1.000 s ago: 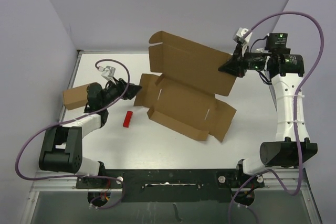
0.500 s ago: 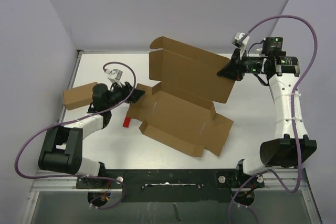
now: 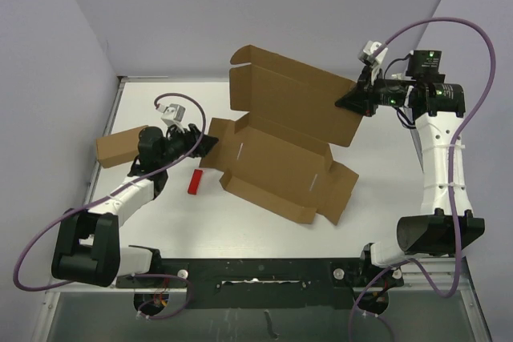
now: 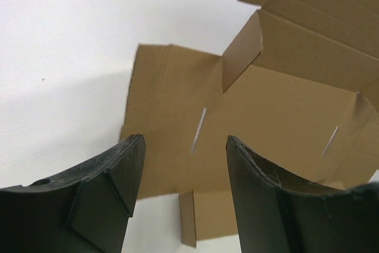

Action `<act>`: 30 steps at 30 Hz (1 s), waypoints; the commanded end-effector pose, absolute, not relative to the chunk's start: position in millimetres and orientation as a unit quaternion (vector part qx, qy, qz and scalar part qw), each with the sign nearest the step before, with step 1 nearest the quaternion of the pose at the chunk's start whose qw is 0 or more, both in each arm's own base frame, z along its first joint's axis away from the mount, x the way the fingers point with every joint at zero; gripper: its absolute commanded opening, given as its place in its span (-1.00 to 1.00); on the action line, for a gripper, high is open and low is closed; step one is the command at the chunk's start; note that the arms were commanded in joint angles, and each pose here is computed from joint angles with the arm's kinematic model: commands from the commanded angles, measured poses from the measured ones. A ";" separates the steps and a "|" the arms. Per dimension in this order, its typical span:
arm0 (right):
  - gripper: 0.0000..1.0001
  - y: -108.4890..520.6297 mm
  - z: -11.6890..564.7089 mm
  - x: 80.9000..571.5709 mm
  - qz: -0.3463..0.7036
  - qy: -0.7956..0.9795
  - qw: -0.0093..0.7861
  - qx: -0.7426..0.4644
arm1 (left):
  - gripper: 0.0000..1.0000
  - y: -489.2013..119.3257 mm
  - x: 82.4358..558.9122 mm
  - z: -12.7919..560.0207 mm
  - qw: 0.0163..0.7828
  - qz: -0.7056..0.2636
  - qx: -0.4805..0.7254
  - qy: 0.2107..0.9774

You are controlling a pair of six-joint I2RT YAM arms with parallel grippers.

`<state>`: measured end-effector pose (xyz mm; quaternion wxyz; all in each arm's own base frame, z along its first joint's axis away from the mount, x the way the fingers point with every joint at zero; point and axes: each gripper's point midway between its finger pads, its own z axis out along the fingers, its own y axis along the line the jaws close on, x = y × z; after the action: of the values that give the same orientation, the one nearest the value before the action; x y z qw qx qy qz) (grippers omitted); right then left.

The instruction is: Fold the paper box

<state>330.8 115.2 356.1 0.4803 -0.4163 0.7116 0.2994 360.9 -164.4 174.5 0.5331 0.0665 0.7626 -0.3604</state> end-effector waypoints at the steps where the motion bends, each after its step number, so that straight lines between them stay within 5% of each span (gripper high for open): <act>1: -1.00 112.8 385.7 337.4 0.266 0.680 0.521 -0.441 | 0.10 -175.5 365.8 207.0 0.562 -0.371 0.081 0.735; 10: -1.00 114.2 377.3 335.4 0.272 0.681 0.519 -0.439 | 0.01 -234.9 362.1 191.3 0.521 -0.423 0.082 0.737; 17: -1.00 110.1 366.1 337.6 0.266 0.691 0.518 -0.429 | -0.24 -268.8 339.9 144.6 0.453 -0.435 0.057 0.776; 30: -1.00 104.6 380.7 335.9 0.304 0.687 0.532 -0.392 | -0.31 -315.8 347.3 98.9 0.413 -0.455 0.037 0.788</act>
<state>343.2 104.2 344.6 0.4885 -0.3905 0.7229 0.2937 319.1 -298.5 74.9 0.3708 0.0519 0.8241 -0.4250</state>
